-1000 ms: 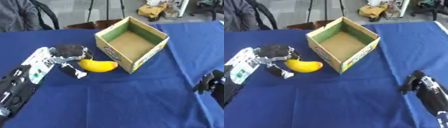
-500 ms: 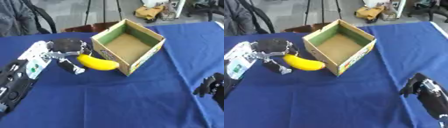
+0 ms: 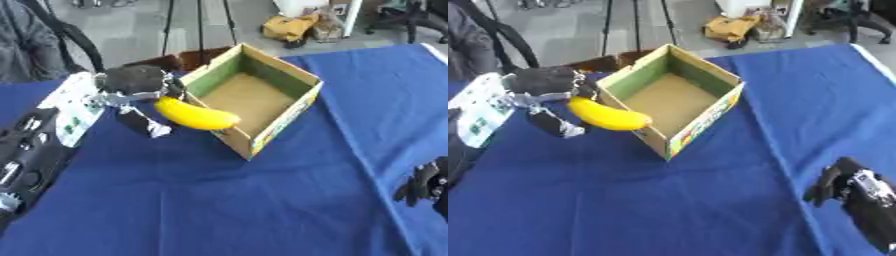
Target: Pick up objects on the table and place them in the box.
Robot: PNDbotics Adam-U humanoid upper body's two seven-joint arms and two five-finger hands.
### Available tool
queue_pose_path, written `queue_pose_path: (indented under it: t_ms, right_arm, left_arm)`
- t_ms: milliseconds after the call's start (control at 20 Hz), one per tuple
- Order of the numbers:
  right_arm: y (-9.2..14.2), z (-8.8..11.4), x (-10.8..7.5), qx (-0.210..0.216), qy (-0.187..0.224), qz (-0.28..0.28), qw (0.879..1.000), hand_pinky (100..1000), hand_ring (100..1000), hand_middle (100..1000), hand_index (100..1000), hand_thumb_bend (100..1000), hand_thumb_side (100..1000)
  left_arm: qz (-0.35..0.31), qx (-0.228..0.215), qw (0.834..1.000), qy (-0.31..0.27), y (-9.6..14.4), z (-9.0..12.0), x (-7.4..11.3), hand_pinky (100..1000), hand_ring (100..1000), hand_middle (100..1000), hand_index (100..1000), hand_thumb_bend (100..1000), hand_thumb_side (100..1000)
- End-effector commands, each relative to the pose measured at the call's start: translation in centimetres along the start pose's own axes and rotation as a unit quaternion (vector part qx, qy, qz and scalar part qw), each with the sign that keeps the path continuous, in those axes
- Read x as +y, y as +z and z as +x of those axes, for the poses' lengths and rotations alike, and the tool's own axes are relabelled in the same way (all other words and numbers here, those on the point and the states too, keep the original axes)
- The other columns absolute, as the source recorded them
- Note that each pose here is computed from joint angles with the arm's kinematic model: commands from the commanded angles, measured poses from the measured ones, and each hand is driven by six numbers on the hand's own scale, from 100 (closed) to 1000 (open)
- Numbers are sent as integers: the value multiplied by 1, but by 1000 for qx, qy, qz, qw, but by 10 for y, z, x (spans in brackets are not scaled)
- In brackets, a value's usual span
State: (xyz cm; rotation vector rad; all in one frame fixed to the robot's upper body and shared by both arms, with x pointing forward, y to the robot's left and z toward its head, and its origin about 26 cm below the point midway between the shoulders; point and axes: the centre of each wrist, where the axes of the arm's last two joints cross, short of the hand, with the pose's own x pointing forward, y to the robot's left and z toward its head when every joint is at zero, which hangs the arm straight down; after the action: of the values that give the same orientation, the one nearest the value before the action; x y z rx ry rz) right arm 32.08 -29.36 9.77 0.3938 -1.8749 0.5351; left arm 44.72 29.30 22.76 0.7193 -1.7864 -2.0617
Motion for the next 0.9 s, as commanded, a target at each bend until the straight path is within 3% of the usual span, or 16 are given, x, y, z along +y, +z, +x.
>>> queue_pose_path:
  t_ms: [50, 900]
  right_arm:
    - [-5, 13, -5, -13, 19, 13, 1000, 510, 369, 318, 495, 100, 796]
    - [-23, 25, -4, -24, 25, 33, 999, 509, 369, 319, 494, 100, 812]
  left_arm:
    - [-14, 2, 1000, -19, 15, -15, 16, 555, 493, 468, 692, 117, 273]
    - [14, 62, 998, -13, 43, -41, 24, 569, 502, 476, 699, 149, 281]
